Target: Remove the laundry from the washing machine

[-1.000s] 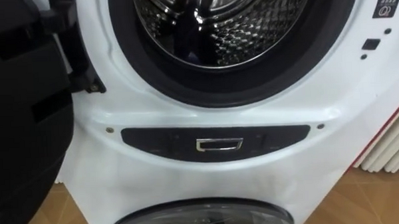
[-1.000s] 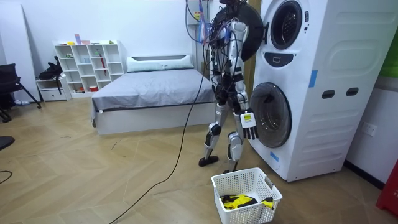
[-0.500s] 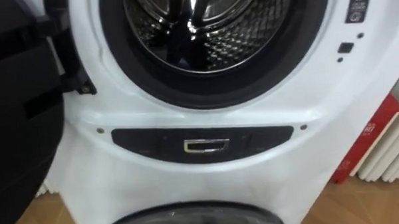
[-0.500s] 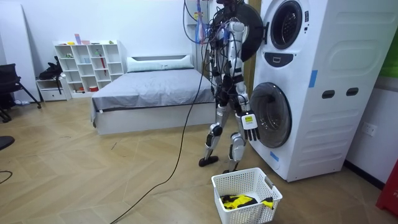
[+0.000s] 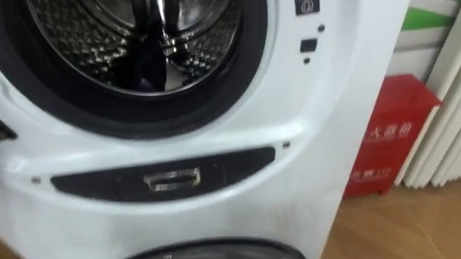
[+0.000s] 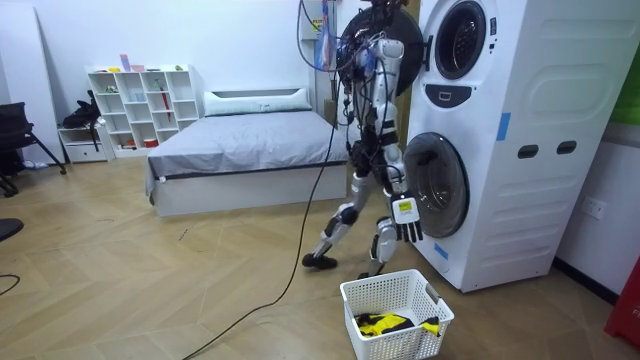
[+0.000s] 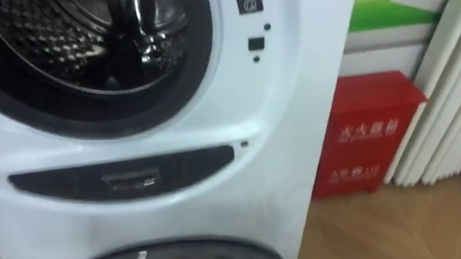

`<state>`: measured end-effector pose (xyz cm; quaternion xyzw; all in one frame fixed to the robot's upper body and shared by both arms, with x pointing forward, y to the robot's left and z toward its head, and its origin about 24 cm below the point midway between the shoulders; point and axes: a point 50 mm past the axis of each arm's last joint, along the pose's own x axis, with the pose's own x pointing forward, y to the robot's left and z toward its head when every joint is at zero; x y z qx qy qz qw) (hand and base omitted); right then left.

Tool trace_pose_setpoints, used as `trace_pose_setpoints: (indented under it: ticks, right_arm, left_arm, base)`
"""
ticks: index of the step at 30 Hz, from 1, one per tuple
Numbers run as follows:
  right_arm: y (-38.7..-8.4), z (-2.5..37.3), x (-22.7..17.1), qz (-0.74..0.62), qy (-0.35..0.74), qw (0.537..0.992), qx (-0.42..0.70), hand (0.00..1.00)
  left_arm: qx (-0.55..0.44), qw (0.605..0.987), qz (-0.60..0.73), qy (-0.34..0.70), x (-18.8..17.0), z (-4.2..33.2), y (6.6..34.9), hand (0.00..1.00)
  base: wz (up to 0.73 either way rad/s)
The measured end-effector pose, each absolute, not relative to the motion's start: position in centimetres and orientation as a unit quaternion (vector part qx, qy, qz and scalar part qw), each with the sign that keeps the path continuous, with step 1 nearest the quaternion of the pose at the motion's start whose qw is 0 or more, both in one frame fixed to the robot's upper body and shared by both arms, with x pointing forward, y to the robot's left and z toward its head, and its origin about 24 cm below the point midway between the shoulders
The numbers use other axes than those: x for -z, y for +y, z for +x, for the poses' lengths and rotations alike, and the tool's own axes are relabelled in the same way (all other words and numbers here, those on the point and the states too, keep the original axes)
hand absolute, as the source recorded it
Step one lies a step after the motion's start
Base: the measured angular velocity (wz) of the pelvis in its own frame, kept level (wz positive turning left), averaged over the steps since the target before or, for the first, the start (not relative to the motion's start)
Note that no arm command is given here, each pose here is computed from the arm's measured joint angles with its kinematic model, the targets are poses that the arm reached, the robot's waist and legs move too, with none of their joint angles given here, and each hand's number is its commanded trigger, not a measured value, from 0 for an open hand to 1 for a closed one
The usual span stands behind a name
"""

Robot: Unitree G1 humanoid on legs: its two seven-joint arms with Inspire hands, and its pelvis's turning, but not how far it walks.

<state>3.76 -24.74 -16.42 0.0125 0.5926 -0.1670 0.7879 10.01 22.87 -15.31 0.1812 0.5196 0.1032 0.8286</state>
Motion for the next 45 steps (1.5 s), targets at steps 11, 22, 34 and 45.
trace_pose_setpoints:
  ticks: [11,22,34,45]
  right_arm:
    - [-24.5,3.7,16.5,0.035,0.592,0.783,0.186,0.0]
    - [-24.1,3.6,16.7,0.029,0.598,0.784,0.165,0.0]
    - [-24.5,3.8,16.5,0.038,0.585,0.79,0.18,0.0]
    - [-26.4,4.4,15.9,0.059,0.555,0.797,0.232,0.0]
  left_arm:
    - [-0.071,0.813,0.194,0.545,16.0,8.6,22.1,0.0]
    - [-0.151,0.798,0.133,0.568,16.3,5.8,23.4,0.0]
    - [-0.263,0.79,0.056,0.55,15.8,5.5,25.1,0.0]
    - [-0.481,0.797,-0.109,0.349,10.6,11.6,32.1,0.0]
  base:
    - [0.14]
    - [-0.38]
    - [0.01]
    - [0.09]
